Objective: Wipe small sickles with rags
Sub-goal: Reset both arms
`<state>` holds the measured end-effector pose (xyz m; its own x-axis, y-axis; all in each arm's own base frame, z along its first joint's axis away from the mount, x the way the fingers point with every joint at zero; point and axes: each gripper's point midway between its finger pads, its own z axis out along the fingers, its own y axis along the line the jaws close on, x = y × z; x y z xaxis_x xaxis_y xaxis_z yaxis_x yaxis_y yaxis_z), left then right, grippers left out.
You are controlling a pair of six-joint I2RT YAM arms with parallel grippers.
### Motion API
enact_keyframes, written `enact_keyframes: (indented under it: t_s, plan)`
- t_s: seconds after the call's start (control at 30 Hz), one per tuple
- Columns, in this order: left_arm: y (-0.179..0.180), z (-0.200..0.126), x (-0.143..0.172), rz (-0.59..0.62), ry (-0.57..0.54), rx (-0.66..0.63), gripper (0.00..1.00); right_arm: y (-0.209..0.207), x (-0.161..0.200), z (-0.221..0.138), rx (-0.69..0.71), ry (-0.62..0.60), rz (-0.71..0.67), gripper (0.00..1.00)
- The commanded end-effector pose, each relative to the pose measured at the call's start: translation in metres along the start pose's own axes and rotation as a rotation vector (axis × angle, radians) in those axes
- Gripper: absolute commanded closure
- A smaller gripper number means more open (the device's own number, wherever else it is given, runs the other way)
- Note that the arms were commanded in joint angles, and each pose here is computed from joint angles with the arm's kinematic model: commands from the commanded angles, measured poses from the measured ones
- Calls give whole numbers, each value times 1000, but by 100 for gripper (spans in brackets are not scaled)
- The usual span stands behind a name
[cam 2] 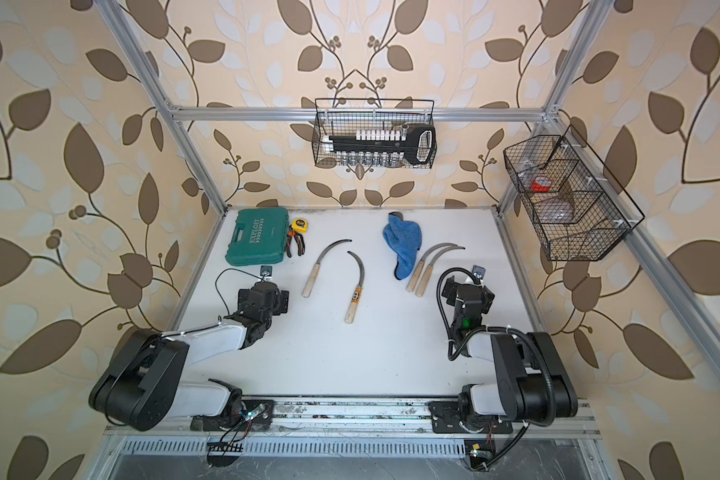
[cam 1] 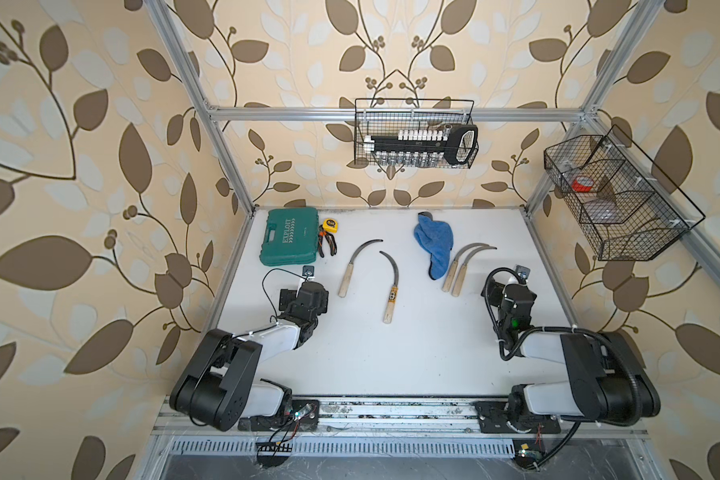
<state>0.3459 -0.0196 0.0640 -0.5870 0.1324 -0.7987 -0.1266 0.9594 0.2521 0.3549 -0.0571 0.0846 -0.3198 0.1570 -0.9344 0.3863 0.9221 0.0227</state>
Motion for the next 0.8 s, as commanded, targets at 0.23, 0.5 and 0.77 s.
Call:
enact_keyframes:
  t_s: [0.23,0.5,0.77]
  plan:
    - [28,30,-30,-247,-172,120,1,30,-26,-1,-166,-137,-41,2]
    - [28,28,-29,-249,-158,114,1,30,-25,-2,-165,-128,-40,2]
    - [27,29,-29,-248,-152,120,1,30,-25,-2,-164,-129,-38,2]
